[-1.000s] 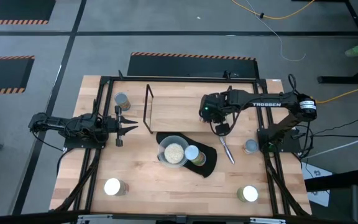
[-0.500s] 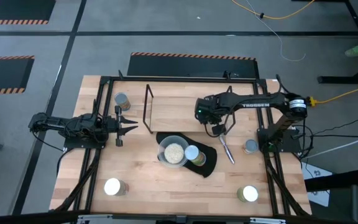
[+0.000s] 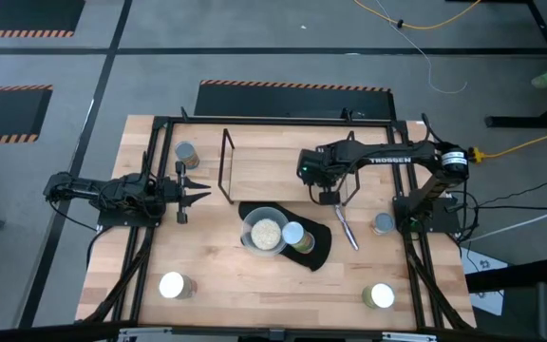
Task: Pick and place cans onto a shelf
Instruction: Put the canned diced tomatoes on the shelf, then put the canned tomatoes on the shelf
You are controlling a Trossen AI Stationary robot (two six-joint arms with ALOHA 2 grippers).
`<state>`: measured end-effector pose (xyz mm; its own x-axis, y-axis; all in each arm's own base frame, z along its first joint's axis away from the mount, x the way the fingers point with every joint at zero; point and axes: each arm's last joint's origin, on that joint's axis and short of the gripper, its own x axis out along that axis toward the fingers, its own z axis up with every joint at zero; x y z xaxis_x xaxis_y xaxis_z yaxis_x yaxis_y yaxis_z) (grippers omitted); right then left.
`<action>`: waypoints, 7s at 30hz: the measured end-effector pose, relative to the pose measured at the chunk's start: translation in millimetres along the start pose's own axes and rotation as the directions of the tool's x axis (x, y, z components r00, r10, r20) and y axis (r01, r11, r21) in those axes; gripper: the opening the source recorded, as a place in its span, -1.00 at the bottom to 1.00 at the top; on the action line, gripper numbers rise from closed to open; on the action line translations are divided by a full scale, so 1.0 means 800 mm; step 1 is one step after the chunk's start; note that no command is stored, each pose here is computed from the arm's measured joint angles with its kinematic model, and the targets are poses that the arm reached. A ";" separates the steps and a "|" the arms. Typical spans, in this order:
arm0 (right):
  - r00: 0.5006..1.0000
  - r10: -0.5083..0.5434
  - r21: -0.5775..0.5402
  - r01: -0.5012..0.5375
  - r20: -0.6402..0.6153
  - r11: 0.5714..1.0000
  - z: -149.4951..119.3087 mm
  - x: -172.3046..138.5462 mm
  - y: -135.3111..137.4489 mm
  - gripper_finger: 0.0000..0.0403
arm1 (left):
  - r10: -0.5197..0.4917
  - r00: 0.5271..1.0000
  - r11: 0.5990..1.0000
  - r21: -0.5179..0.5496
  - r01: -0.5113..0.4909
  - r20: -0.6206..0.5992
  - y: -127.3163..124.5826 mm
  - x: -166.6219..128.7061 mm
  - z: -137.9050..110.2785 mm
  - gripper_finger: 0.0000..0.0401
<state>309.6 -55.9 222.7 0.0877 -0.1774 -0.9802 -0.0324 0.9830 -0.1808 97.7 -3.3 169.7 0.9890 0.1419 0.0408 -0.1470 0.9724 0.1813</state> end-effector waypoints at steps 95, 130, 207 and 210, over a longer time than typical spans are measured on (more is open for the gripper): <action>0.751 -0.178 0.370 -0.096 0.636 0.924 -0.163 -0.126 0.041 -0.14 | 0.631 0.763 0.713 -0.282 -0.642 -0.139 0.060 -0.001 0.197 -0.35; 0.751 -0.177 0.370 -0.096 0.636 0.924 -0.163 -0.126 0.041 -0.14 | 0.422 0.274 0.581 0.026 -0.813 -0.864 0.116 0.039 0.133 -0.35; 0.752 -0.177 0.370 -0.095 0.635 0.924 -0.163 -0.126 0.041 -0.14 | 0.246 0.015 0.712 0.171 -0.681 -0.969 0.175 0.087 0.056 -1.00; 0.752 -0.177 0.370 -0.096 0.635 0.924 -0.163 -0.126 0.041 -0.14 | 0.261 0.046 0.707 0.159 -0.689 -0.964 0.174 0.083 0.066 -1.00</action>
<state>170.3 -12.2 305.2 0.7042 -0.2770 -0.6537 0.3304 0.9428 -0.0436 142.2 131.6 249.5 0.0205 0.4394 -0.8981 -0.7874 0.5606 0.2563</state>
